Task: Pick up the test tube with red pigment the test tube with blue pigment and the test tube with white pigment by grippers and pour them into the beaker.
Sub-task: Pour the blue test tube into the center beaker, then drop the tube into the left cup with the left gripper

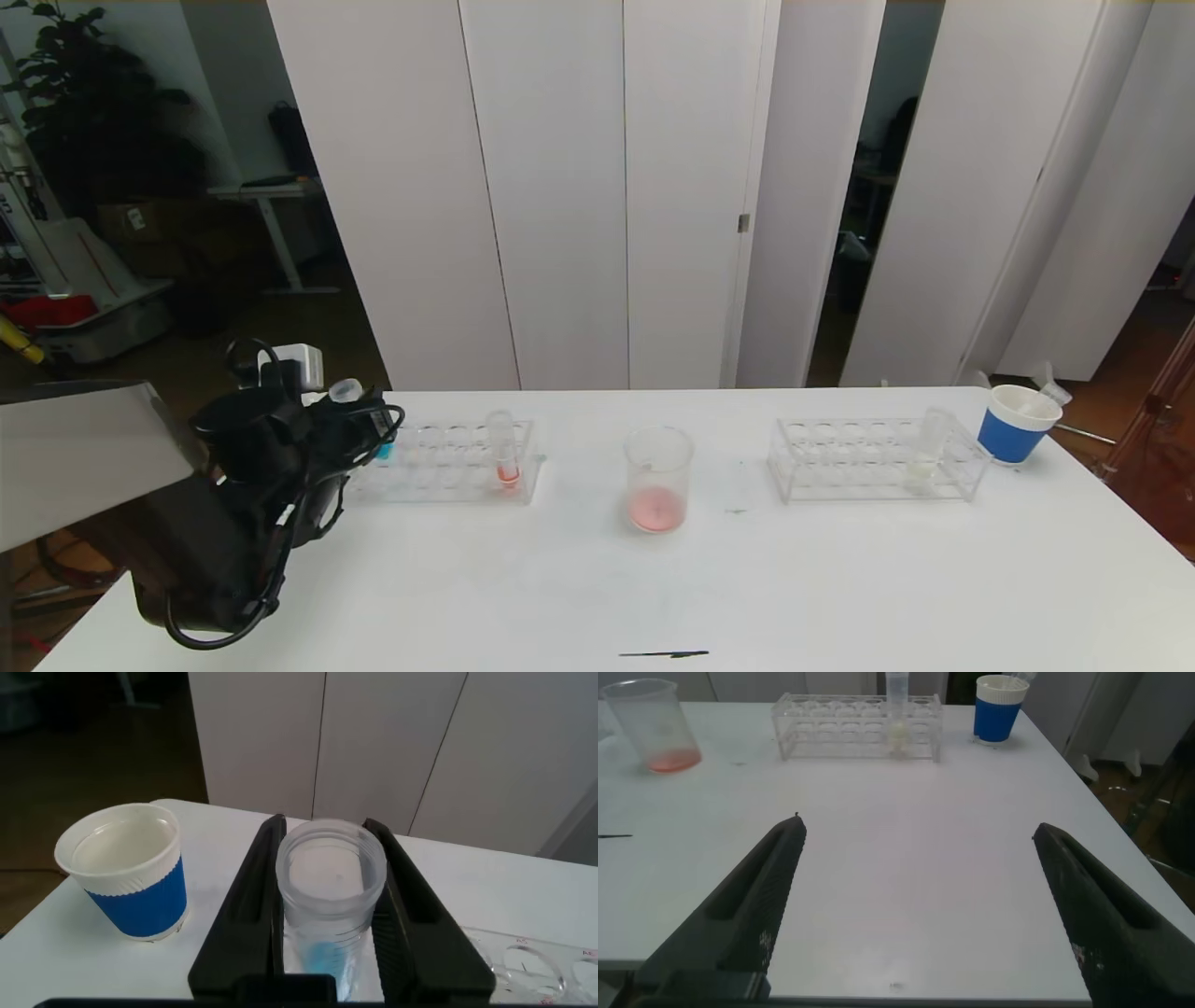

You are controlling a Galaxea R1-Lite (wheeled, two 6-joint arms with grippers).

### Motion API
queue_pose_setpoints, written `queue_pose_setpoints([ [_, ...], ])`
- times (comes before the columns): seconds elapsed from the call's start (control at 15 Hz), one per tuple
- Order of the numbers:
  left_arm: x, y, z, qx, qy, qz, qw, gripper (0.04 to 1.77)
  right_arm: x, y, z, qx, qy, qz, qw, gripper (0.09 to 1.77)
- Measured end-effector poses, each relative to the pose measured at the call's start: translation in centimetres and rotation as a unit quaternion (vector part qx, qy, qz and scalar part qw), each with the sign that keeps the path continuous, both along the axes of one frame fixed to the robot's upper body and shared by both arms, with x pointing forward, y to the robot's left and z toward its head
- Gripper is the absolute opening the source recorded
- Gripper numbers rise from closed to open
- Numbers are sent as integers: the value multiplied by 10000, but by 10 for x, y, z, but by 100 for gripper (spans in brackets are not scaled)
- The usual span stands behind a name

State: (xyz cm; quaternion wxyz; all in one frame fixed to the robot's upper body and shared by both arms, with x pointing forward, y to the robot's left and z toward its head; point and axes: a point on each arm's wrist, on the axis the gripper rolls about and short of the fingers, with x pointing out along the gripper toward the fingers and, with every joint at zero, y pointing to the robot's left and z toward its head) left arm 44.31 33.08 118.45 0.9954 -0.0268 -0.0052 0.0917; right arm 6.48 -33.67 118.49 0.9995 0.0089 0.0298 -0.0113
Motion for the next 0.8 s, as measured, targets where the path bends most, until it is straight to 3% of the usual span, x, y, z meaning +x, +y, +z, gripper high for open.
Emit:
queue_pose_setpoints([
  [0.13, -4, 0, 16, 38, -50, -137, 9999, 60, 0, 0, 0, 0, 0, 3, 10000, 174],
  [0.53, -22, -4, 89, 186, -76, -1002, 9948, 60, 0, 0, 0, 0, 0, 1, 10000, 174],
  [0.67, -27, -19, 119, 247, -350, -1542, 9871, 60, 0, 0, 0, 0, 0, -2, 10000, 174],
  [0.73, -30, -29, 131, 332, -515, -1921, 9795, 60, 0, 0, 0, 0, 0, 1, 10000, 174],
  [0.8, -32, -40, 141, 523, -679, -2373, 9676, 60, 0, 0, 0, 1, 0, 1, 10000, 174],
])
